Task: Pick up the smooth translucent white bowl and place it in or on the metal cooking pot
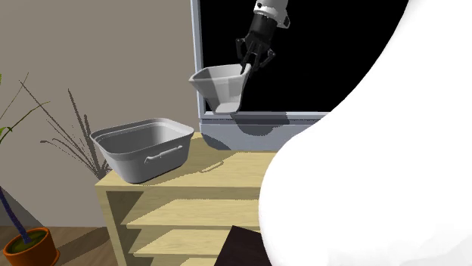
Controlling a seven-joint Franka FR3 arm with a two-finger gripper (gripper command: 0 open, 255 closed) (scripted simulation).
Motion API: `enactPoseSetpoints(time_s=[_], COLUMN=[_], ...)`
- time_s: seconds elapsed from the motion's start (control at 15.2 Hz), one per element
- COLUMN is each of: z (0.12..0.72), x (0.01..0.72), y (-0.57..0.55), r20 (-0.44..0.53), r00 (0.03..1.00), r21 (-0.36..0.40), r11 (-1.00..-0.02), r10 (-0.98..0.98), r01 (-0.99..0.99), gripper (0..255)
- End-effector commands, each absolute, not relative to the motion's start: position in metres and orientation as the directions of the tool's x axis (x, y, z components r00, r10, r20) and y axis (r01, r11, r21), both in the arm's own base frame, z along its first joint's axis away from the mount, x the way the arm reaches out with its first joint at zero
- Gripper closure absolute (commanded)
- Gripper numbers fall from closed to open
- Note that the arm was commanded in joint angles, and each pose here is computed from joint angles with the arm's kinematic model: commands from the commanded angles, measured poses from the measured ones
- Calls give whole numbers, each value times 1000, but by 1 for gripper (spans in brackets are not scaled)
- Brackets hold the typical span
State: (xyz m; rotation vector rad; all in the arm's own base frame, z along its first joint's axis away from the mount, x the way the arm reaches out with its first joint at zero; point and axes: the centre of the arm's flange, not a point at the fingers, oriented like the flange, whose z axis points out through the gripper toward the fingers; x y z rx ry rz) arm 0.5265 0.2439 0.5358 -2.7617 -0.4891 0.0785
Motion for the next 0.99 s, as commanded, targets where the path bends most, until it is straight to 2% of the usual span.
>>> enactPoseSetpoints(time_s=[0.0,0.92], z=[542,572], x=[518,451], y=[268,437], r20=[5,5], r00=[940,940], r21=[-334,-334], r11=[-885,-885], r10=[342,342], r01=[324,324], gripper=[255,255])
